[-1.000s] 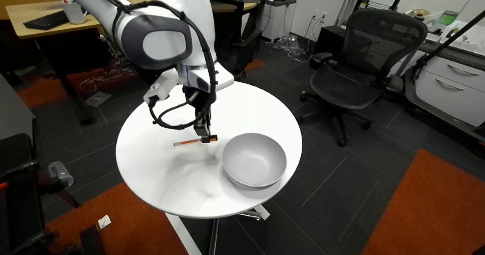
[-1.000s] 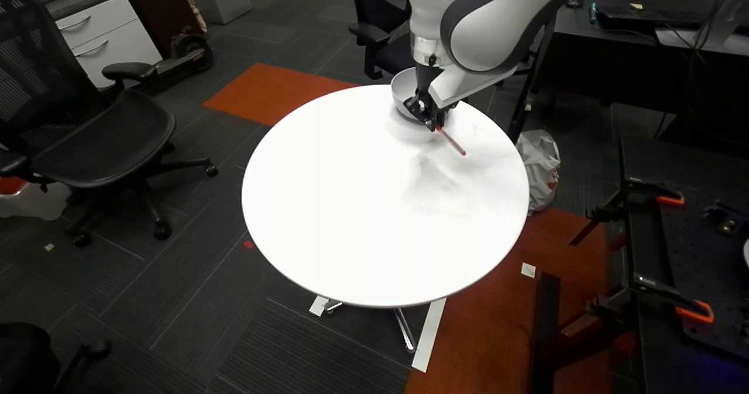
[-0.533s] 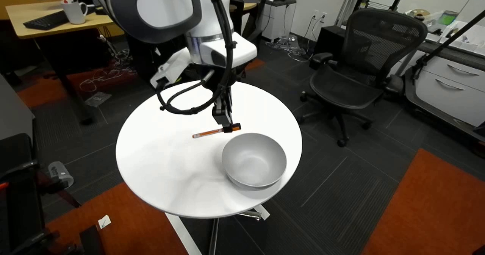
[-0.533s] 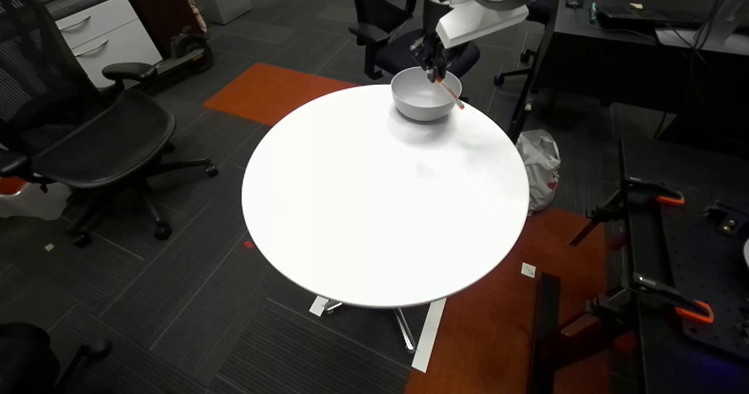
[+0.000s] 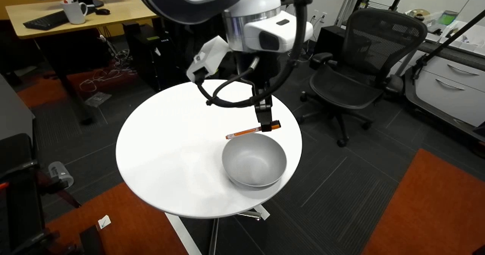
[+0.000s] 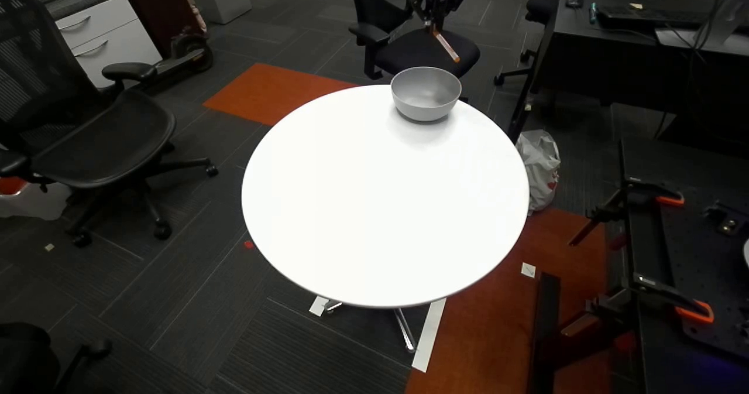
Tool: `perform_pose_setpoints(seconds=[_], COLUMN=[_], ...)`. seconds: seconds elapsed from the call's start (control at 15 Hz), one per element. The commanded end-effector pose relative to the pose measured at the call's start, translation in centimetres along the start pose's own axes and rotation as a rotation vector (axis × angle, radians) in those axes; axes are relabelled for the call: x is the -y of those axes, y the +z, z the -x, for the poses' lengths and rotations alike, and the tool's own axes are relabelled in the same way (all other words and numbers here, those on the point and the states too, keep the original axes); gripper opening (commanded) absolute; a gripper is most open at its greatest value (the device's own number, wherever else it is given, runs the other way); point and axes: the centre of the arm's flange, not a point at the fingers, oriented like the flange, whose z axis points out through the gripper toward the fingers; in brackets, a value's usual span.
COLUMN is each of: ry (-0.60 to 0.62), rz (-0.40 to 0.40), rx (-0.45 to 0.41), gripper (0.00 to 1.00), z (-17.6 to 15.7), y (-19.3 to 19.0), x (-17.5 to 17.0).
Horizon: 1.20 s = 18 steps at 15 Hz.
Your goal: Put the orange marker inside the grey bowl
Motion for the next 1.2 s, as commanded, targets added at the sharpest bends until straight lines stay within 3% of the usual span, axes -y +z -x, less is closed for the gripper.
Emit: perform_pose_setpoints(seconds=[0.0, 0.87, 0.93, 1.0, 1.13], ry=[-0.052, -0.058, -0.054, -0.048, -0.046], rz=[-0.009, -0.038, -0.043, -0.043, -0.042], rx=[0.039, 0.161, 0.164, 0.164, 0.167], gripper=[0.05, 0.05, 0.44, 0.46, 0.61], z=[-3.7, -4.1, -4.1, -4.2, -4.3], y=[1.1, 8.9, 9.0, 9.2, 9.4], x=[1.7, 4.3, 4.3, 4.3, 4.2])
